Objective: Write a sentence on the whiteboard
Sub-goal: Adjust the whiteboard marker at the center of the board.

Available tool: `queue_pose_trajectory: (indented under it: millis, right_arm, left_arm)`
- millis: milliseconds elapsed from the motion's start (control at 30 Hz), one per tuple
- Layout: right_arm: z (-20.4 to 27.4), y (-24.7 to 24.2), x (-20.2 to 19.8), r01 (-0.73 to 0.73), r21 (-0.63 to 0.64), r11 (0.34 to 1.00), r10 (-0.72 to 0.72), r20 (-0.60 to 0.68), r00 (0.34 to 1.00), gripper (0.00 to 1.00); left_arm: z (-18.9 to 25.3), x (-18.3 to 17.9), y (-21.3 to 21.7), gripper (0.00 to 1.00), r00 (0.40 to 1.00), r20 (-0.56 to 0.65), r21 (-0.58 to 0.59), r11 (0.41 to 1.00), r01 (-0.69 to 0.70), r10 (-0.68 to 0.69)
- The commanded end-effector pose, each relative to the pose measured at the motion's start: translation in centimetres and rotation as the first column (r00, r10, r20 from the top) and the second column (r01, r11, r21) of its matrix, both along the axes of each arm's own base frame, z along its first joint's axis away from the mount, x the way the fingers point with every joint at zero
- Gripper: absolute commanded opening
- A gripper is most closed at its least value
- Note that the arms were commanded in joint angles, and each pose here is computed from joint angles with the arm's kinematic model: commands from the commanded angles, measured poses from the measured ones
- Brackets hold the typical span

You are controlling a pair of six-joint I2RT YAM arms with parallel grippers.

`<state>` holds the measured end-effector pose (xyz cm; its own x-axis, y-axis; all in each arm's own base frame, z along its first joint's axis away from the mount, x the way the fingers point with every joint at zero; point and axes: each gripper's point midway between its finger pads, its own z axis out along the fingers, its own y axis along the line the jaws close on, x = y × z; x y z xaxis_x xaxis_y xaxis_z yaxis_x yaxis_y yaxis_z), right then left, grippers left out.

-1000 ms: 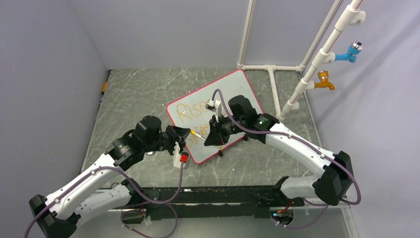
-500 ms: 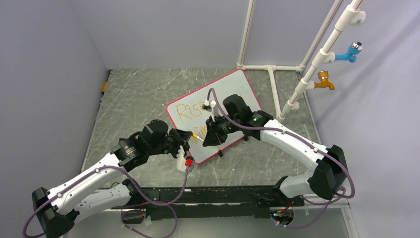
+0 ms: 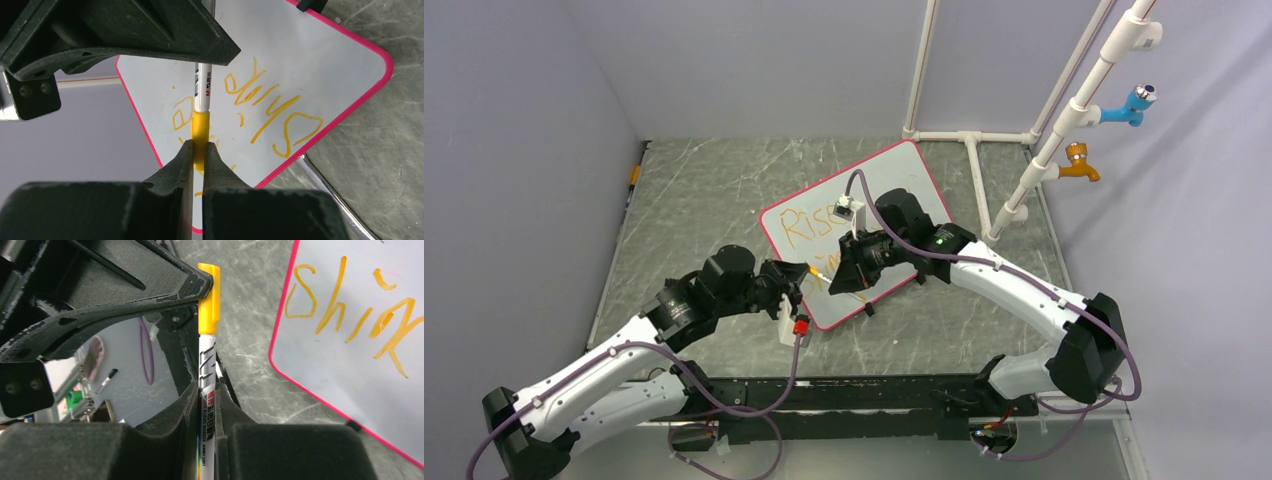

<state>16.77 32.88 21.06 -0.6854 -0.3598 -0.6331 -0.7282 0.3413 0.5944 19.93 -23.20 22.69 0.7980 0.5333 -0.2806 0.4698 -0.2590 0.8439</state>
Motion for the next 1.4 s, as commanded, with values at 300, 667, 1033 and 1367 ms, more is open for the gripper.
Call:
queue_pose_trajectory:
  millis: [300,667,1033,1367]
  right_arm:
    - [9.9,4.1,1.0,-0.027,0.382,0.924,-0.001,0.072,0.997,0.0]
    - [12.9,4.8,1.1,-0.011,0.516,0.857,-0.016,0.047,0.999,0.0]
    - [16.6,3.9,1.7,0.035,0.652,0.758,-0.079,0.037,0.996,0.0]
    - [15.9,2.6,3.1,0.105,0.567,0.817,-0.213,0.128,0.969,0.0]
  left_arm:
    - [4.4,-4.5,-3.1,0.0,0.971,0.08,-0.227,0.944,0.24,-0.227]
    - [5.3,-5.1,-3.3,0.0,0.96,0.15,-0.265,0.926,0.268,-0.235]
    - [6.4,-5.7,-3.3,0.0,0.952,0.196,-0.297,0.911,0.287,-0.237]
    - [6.5,-4.5,-2.1,0.39,0.968,0.202,-0.285,0.937,0.203,-0.148]
